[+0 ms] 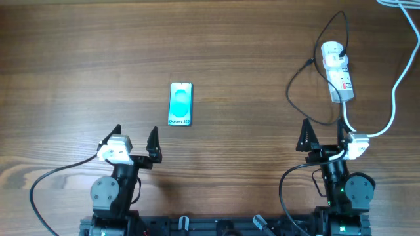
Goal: Plug charger to phone and switch on socket
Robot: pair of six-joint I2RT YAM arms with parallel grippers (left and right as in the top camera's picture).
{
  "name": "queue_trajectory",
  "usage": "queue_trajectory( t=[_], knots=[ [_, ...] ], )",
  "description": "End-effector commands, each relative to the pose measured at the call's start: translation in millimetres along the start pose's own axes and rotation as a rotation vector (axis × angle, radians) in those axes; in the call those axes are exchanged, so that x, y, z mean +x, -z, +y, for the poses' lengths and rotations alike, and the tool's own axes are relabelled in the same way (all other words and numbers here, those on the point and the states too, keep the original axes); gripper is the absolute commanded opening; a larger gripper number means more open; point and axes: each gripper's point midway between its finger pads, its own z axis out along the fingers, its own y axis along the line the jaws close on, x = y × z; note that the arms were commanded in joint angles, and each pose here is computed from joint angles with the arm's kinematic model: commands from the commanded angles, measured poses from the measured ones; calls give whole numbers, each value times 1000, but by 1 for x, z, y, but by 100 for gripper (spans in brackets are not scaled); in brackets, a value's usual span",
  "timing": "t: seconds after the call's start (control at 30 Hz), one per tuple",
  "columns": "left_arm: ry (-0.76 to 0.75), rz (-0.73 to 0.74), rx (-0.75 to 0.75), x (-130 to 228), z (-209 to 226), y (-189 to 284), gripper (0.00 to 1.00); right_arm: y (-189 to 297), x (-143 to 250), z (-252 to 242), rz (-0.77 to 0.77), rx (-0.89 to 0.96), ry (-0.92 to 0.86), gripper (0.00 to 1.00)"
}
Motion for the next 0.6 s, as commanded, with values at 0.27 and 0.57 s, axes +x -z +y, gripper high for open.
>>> queue_trajectory(
  t=[0.27, 0.57],
  knots=[
    [-14, 28, 27, -82, -21, 13, 100, 1, -3, -1, -17, 8, 2, 100],
    [7, 288, -16, -160, -34, 2, 100, 1, -3, -1, -17, 8, 2, 100]
  ],
)
